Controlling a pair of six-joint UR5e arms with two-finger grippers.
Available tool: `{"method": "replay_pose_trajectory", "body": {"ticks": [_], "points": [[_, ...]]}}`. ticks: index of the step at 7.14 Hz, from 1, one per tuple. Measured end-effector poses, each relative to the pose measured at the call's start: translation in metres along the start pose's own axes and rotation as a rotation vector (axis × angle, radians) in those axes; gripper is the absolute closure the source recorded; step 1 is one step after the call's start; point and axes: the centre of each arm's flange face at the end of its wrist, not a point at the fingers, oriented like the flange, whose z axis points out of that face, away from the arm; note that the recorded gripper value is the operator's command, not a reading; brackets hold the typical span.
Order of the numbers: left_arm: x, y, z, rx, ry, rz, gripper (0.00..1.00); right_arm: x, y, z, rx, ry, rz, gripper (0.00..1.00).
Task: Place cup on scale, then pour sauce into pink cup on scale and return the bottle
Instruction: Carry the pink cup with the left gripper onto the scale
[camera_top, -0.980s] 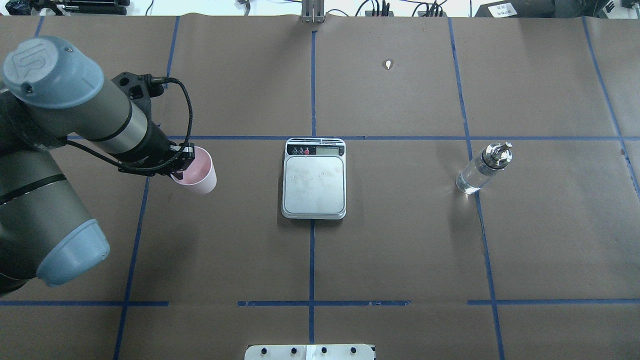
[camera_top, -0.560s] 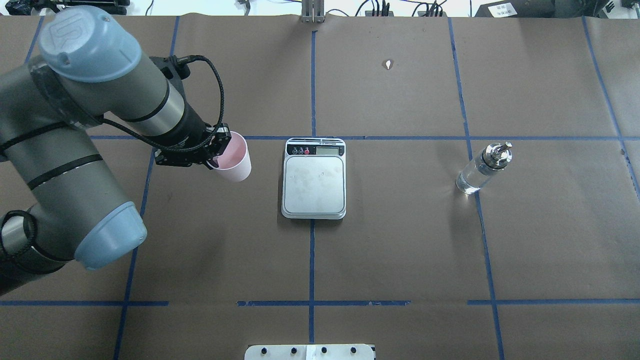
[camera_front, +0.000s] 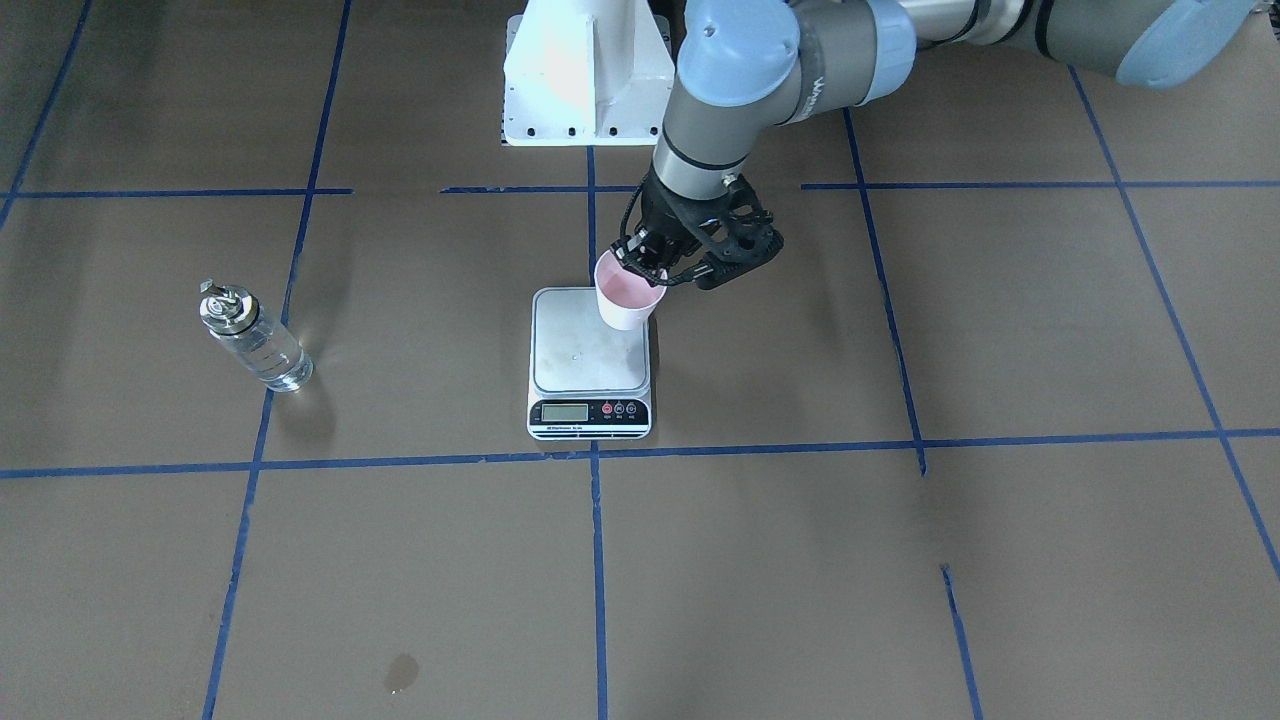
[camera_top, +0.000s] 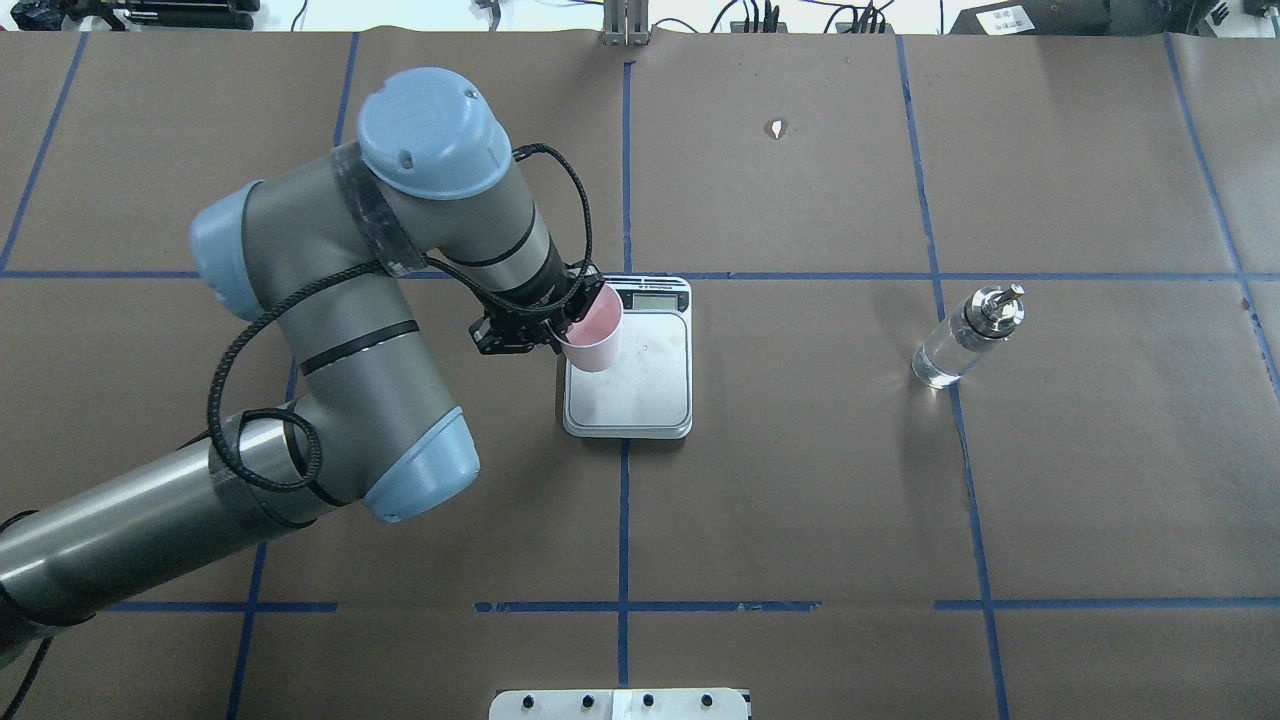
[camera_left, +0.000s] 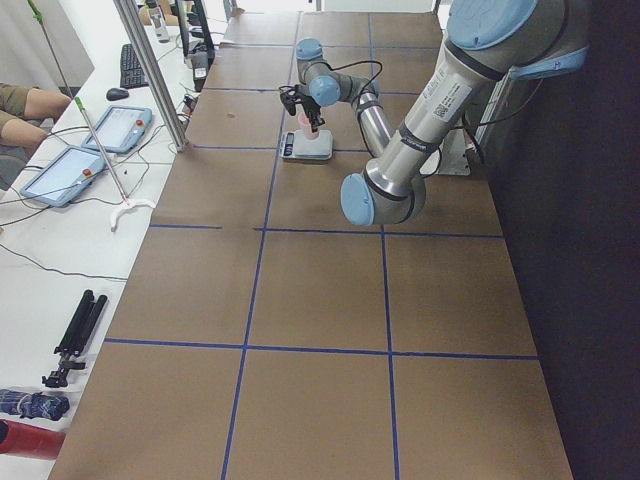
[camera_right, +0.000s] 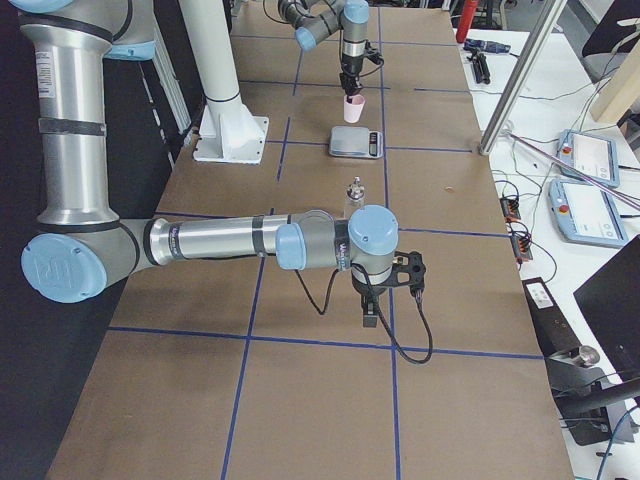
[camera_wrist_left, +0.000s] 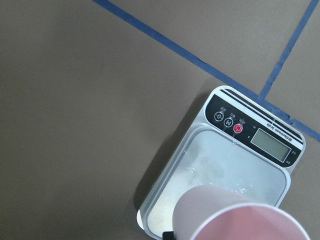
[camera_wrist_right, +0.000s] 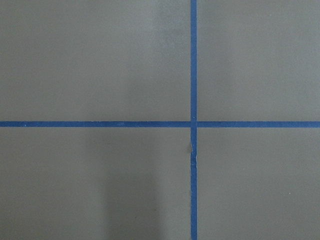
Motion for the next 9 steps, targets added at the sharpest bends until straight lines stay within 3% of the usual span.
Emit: {"method": "replay_pose_trajectory", "body": {"ticks": [4,9], "points": [[0.034,0.015,0.052,0.012,-0.013,-0.007,1.0,-0.01,-0.001,-0.009,0.015,-0.006,0.0,0.0],[0.027,0.015,0.057,0.016,-0.018,0.003,1.0,-0.013,-0.001,-0.011,0.018,-0.006,0.002,0.0]]}}
